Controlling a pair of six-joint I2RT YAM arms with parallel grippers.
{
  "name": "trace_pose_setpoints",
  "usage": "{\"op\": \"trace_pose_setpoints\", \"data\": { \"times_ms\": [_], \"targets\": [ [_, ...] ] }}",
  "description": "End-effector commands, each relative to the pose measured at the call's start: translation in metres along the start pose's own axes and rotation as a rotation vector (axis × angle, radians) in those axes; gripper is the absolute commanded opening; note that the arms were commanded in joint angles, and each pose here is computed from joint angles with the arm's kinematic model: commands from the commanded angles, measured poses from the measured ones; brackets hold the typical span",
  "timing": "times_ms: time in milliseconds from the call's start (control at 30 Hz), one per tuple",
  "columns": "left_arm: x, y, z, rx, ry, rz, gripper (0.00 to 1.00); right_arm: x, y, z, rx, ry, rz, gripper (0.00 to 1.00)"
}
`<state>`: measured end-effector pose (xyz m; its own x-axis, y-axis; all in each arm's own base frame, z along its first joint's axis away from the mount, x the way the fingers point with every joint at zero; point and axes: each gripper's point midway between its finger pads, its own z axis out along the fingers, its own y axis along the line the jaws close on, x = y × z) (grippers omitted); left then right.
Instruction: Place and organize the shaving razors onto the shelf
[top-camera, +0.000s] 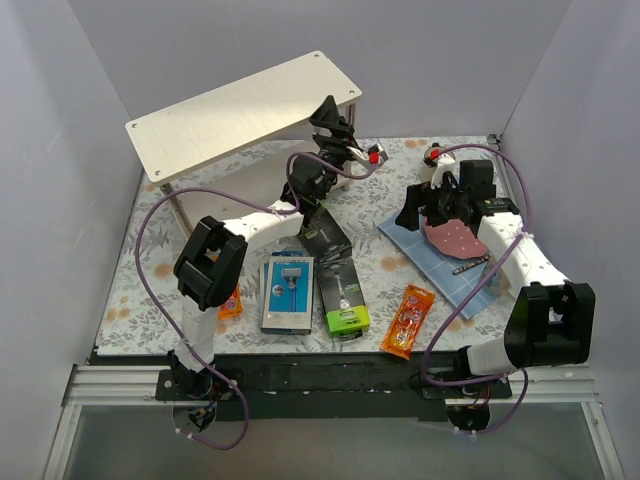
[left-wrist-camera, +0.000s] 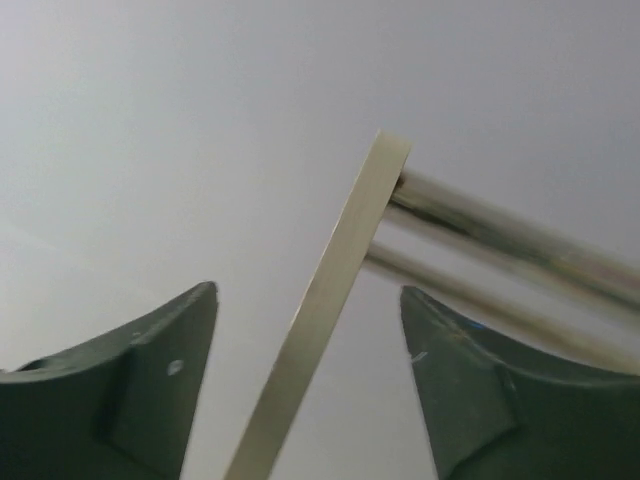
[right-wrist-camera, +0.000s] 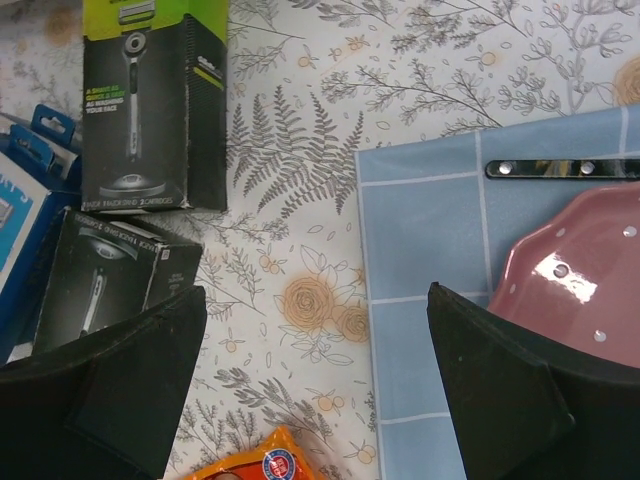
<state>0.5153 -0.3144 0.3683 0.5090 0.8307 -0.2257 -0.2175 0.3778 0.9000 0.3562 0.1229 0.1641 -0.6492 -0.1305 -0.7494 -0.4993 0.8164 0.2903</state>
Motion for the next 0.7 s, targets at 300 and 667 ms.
{"op": "trace_pose_setpoints", "data": {
  "times_ms": [300, 667],
  "targets": [
    [-0.017, 0.169, -0.122, -0.452, -0.004, -0.326, 0.98, -0.128, 0.023, 0.024, -0.132, -0.410, -0.297, 0.96],
    [0.055, 0.166, -0.271, -0.156, 0.331, -0.875, 0.98, -0.188, 0.037, 0.096, -0.121, -0.479, -0.420, 0.96]
  ]
}}
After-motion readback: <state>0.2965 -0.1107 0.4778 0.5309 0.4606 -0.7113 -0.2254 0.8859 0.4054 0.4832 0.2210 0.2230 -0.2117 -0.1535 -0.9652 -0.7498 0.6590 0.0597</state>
